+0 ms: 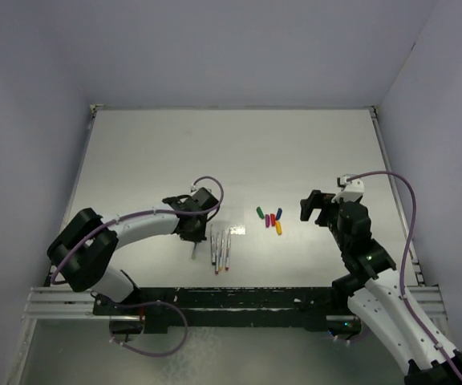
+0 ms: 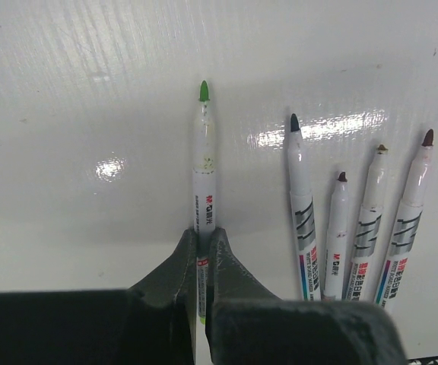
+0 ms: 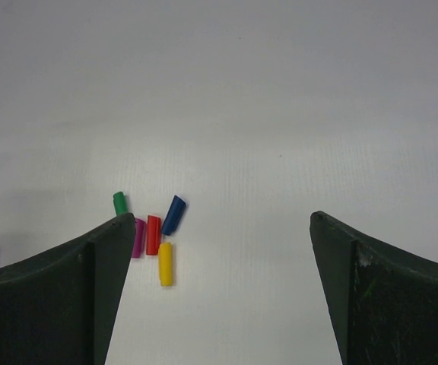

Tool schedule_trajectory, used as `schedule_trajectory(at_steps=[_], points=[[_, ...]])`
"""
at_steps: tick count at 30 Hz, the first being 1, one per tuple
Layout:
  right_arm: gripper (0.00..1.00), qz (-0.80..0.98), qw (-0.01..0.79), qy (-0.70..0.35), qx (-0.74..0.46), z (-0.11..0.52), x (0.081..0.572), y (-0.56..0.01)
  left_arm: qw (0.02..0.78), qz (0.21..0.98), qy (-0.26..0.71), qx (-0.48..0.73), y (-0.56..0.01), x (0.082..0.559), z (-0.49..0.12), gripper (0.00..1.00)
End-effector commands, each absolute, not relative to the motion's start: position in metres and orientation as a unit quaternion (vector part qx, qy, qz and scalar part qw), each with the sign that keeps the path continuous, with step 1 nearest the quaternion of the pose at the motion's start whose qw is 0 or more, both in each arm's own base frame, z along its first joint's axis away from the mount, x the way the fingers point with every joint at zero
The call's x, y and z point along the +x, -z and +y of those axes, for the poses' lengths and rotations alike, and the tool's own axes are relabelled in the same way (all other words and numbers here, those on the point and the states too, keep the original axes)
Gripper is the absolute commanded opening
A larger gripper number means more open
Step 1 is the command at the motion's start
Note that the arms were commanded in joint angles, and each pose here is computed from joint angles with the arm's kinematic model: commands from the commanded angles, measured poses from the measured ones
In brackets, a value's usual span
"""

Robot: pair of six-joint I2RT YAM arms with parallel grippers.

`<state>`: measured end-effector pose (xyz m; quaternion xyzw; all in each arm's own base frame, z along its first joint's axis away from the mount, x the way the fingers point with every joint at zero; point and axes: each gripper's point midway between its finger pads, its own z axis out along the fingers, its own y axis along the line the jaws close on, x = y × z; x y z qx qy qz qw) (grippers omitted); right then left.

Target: Insert the pens into the pen caps

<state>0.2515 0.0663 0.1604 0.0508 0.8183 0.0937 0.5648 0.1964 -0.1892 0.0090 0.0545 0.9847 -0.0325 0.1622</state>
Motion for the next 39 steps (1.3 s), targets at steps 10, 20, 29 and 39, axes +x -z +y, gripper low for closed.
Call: schedule_trajectory(at_steps=[10, 20, 29, 39], points=[[0.84, 0.816, 0.563, -0.128, 0.014, 0.087, 0.261, -0.166, 0.189, 0.977, 0.067, 0.069, -0.013, 0.183, -0.183, 0.0], [0.65, 0.825, 0.54, -0.167, -0.025, 0.115, 0.275, -0.156, 0.294, 0.94, 0.157, 0.072, -0.059, 0.197, -0.2, 0.0], [0.61, 0.844, 0.503, -0.163, -0.083, 0.146, 0.294, -0.133, 0.318, 0.917, 0.228, 0.08, -0.071, 0.193, -0.217, 0.0], [0.57, 0.851, 0.478, -0.143, -0.164, 0.198, 0.314, -0.118, 0.35, 0.884, 0.293, 0.103, -0.091, 0.183, -0.227, 0.0]])
